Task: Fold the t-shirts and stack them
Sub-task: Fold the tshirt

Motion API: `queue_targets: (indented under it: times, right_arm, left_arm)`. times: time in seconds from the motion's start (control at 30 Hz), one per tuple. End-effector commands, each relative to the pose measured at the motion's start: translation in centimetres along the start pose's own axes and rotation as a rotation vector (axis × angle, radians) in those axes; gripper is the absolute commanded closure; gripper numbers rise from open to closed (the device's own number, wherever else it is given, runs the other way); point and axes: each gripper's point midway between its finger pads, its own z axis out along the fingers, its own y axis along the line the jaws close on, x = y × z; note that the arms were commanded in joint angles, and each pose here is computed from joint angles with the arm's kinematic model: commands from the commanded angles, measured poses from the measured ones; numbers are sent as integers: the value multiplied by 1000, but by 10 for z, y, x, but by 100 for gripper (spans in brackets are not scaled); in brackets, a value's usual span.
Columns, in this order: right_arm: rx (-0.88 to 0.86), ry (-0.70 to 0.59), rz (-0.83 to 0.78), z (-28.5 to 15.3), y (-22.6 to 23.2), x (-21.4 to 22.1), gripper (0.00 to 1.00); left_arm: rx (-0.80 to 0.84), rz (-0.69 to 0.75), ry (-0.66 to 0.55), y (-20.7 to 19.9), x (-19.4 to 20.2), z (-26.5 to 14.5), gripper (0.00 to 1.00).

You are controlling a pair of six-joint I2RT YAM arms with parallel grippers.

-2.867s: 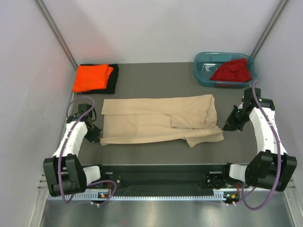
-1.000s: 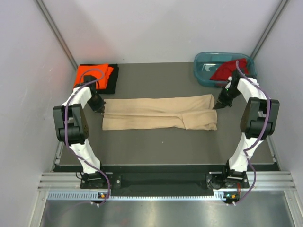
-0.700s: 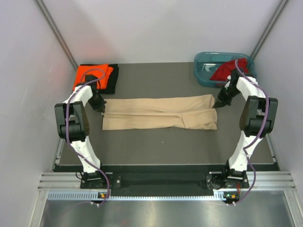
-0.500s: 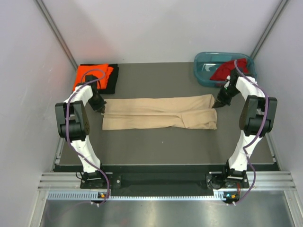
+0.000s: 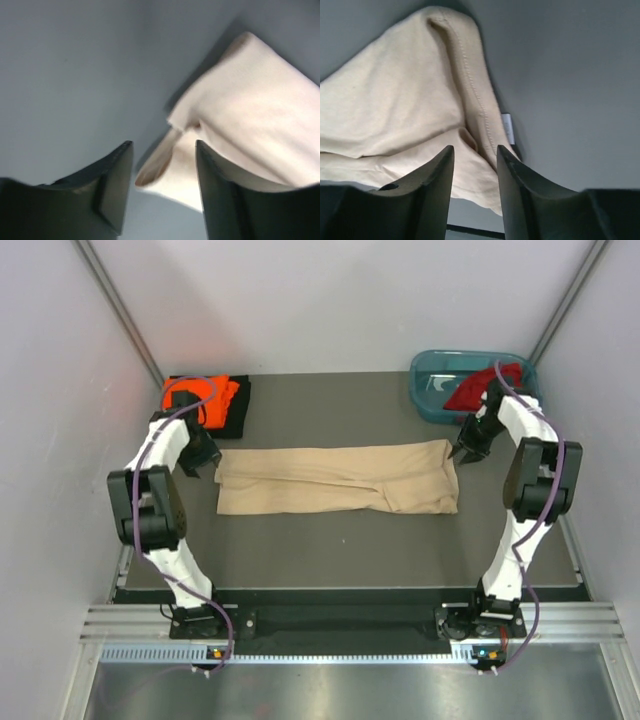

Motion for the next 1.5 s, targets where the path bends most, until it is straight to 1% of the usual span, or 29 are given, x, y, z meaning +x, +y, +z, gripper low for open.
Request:
queue_targets:
  times: [0.0, 0.03, 0.07, 0.1, 0.13, 0.2, 0.23, 0.27, 0.3, 0.33, 0.37, 0.5, 0.57, 0.63, 0.7, 0.87, 1.07, 1.27, 1.33, 1.47]
  right_arm:
    - [71, -102, -46, -43, -6, -6, 59]
    - [83, -79, -33, -40, -15, 8, 56]
    - [75, -85, -27, -44, -16, 14, 53]
    - [50, -125, -25, -58, -14, 17, 48]
    - [28, -83, 2, -51, -21, 34, 46]
    - [-20, -97, 37, -58, -27, 44, 45]
    - [-38, -48, 57, -50, -32, 63, 46]
    - [-47, -56, 54, -53, -32, 68, 46]
    - [-45, -50, 48, -50, -35, 74, 47]
    - [-34, -29, 59, -44, -43, 85, 48]
    - [-36, -37, 56, -46, -44, 89, 48]
    - [-54, -13, 51, -37, -50, 110, 62]
    - [-72, 21, 47, -30, -51, 119, 64]
    - [-79, 31, 29, -25, -52, 122, 63]
    - [-79, 15, 5, -24, -52, 119, 62]
    - [-32, 4, -50, -18, -57, 114, 61]
    - [-40, -17, -85, -5, -48, 103, 62]
    - [-36, -21, -117, 2, -41, 91, 75]
    - [-34, -39, -129, 1, -38, 84, 81]
    - [-14, -47, -148, -2, -34, 76, 86]
  left_arm:
    - [90, 8, -99, 5, -3, -65, 39]
    - [98, 15, -58, 10, 17, -58, 38]
    - [147, 14, -48, 5, 25, -61, 37]
    - [183, 6, -65, 5, 30, -72, 36]
    - [181, 8, -27, 10, 48, -64, 34]
    - [286, -4, -10, -2, 62, -69, 33]
    - [301, -10, 37, -1, 79, -61, 33]
    - [328, -29, 47, -4, 83, -58, 33]
    - [366, -43, 86, -9, 92, -57, 34]
    - [374, -56, 122, -8, 104, -51, 34]
    - [388, -75, 141, -9, 108, -49, 35]
    - [407, -96, 167, -10, 118, -41, 35]
    - [397, -98, 169, -8, 120, -37, 34]
    - [395, -107, 181, -7, 122, -31, 34]
    - [379, -119, 193, -5, 124, -25, 34]
    - [354, -152, 211, -2, 127, -13, 35]
    - [309, -179, 243, 6, 136, -1, 38]
    - [234, -184, 242, 18, 138, 10, 38]
    - [213, -184, 231, 21, 136, 13, 39]
    - [216, -179, 212, 20, 130, 13, 39]
